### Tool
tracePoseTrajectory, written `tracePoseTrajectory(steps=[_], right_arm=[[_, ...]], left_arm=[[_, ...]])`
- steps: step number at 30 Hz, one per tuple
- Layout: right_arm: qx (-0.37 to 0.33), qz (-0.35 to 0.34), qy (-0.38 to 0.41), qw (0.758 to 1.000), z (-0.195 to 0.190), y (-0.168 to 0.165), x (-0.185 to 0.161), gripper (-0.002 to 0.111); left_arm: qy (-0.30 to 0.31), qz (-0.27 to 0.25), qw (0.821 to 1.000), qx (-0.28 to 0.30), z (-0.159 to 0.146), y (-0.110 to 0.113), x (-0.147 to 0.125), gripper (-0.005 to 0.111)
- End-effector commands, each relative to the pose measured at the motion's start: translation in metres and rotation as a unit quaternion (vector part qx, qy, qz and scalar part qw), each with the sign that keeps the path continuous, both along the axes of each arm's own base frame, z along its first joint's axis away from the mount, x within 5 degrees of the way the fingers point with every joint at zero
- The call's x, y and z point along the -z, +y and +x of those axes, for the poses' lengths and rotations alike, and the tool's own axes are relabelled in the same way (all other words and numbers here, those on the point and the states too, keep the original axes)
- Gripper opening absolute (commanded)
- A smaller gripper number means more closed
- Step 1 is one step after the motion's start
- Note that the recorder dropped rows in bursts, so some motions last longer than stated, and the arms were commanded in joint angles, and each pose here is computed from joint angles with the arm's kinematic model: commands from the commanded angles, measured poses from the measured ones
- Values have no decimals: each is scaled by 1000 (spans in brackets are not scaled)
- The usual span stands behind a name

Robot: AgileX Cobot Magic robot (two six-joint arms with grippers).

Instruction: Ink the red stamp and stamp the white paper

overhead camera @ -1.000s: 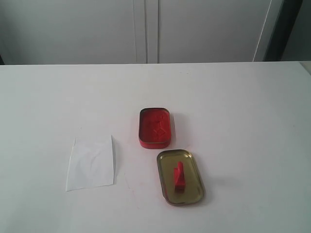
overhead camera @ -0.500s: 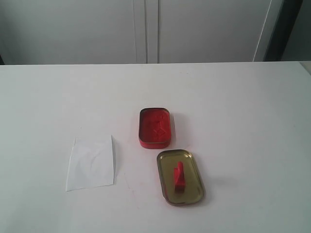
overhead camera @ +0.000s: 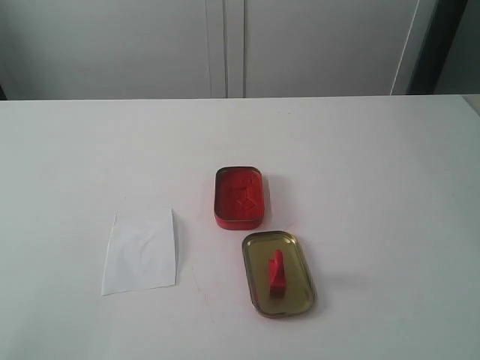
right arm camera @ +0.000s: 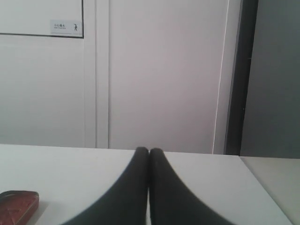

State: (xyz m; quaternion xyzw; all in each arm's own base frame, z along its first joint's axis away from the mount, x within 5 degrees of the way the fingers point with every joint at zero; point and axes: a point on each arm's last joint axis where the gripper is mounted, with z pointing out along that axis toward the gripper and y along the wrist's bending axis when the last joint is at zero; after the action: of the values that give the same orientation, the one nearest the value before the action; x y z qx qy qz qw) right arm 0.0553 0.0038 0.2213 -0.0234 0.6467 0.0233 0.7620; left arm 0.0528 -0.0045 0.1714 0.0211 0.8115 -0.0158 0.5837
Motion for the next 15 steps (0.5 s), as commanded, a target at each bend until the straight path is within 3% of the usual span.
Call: tracePoseTrajectory(steps=[1, 15], right_arm=[[1, -6, -22, 1000, -1, 0, -3, 0], [1, -3, -27, 1000, -1, 0, -4, 0]], left_arm=[[-1, -2, 1000, -1, 0, 0, 2, 0], [-1, -2, 1000, -1, 0, 0, 2, 0]])
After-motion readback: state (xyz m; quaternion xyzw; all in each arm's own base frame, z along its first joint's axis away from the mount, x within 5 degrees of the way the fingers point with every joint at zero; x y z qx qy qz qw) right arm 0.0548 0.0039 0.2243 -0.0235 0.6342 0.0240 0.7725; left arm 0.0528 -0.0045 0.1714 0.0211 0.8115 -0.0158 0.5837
